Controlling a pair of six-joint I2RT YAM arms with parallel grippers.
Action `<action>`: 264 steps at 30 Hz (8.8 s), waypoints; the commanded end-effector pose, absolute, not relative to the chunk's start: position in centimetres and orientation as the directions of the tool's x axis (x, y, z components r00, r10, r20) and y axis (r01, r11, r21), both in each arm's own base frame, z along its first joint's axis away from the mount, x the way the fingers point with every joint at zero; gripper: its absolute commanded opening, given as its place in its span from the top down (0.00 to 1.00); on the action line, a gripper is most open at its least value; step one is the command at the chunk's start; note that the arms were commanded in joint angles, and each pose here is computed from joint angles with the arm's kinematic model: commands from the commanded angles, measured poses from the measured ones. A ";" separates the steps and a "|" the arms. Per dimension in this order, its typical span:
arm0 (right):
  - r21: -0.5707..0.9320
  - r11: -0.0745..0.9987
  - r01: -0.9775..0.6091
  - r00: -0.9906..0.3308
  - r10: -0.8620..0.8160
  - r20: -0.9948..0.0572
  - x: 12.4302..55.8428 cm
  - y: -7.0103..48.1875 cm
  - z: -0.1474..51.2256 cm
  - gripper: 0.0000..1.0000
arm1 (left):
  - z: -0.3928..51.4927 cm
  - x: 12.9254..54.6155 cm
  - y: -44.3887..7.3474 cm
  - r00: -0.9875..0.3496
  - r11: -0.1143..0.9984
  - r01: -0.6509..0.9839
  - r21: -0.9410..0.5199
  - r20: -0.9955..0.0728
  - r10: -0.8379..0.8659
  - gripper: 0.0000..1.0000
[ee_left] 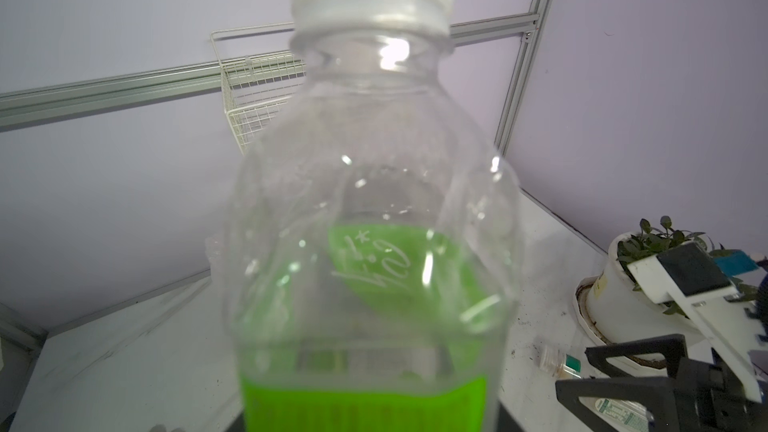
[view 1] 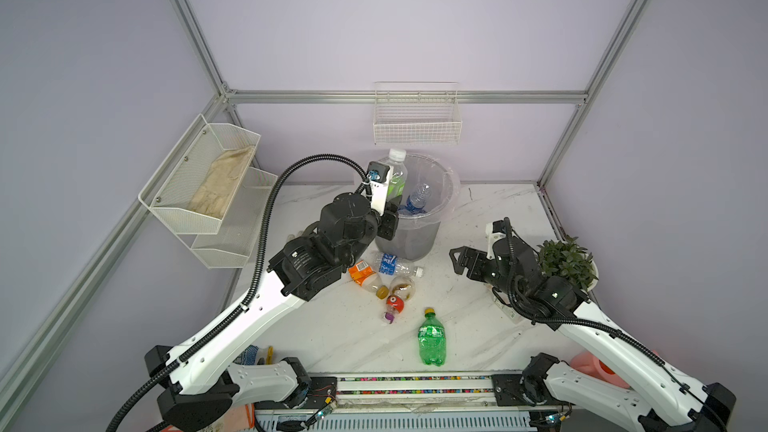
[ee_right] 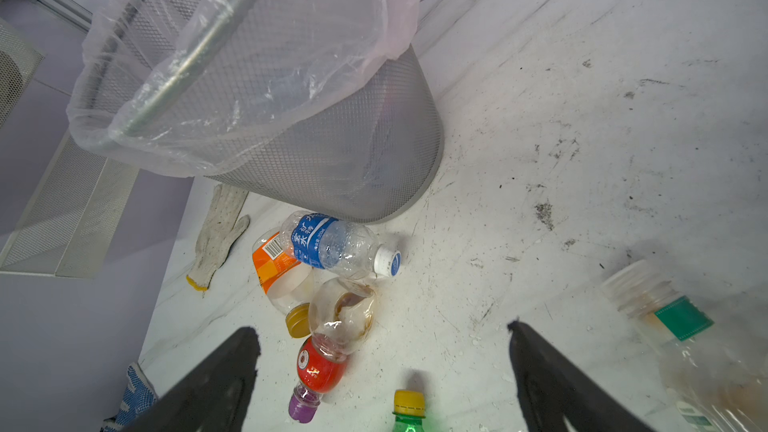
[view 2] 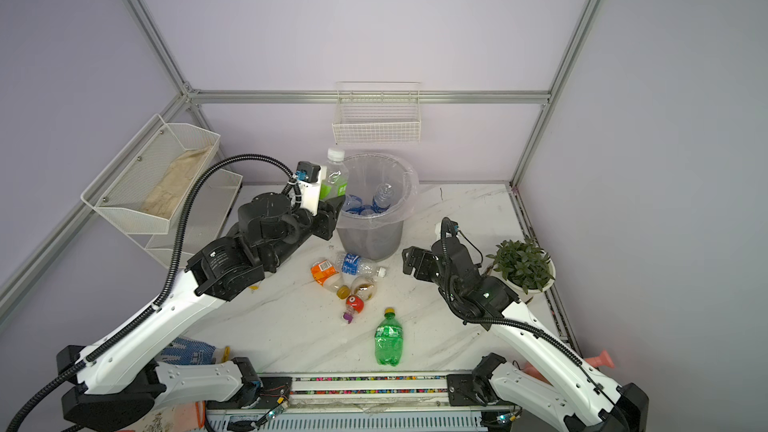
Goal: Throw the plastic bottles in the bin
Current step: 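Lift the clear green-labelled bottle with the left gripper and carry it over the bin, then open the left gripper over the bin to drop the bottle, then withdraw the left gripper while the right gripper lowers onto the Sprite bottle, then close the right gripper around the green Sprite bottle, then lift the Sprite bottle with the right gripper and carry it over the bin, then open the right gripper over the bin to drop the Sprite bottle, then withdraw the right gripper from the bin while the left gripper lowers toward the red-capped bottle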
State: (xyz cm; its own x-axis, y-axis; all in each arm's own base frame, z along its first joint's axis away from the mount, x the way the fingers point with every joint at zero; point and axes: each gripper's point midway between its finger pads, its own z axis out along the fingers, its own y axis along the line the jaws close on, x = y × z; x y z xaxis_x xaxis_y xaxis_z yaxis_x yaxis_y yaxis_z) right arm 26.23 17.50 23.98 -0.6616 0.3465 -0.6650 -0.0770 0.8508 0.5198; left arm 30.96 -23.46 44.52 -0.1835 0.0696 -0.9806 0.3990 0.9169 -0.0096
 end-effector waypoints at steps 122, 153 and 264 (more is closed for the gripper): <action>0.229 0.950 -0.213 -0.879 -0.083 -0.470 15.5 29.8 9.5 0.84 | 24.8 20.5 -12.8 -0.592 0.925 0.124 -0.358 -0.775 -0.220 0.00; 0.179 0.902 -0.393 -0.456 -0.022 -0.890 23.8 37.6 37.2 0.82 | 21.6 19.8 -13.1 -0.653 0.923 0.101 -0.371 -0.725 -0.220 0.00; 0.335 0.933 -0.132 -0.416 0.255 -0.873 33.9 19.6 41.7 0.03 | 19.5 22.7 -21.9 -0.731 0.911 0.272 -0.310 -0.683 -0.014 0.00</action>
State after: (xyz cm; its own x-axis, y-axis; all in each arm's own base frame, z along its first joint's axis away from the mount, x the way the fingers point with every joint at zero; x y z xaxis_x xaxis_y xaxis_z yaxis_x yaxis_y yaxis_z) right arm 34.36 20.56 41.46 -0.4340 0.2165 -0.8745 -0.1626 0.9359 0.3124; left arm 21.59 -19.46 16.09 -0.7787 0.0060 -0.6274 0.2044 0.9478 -0.2447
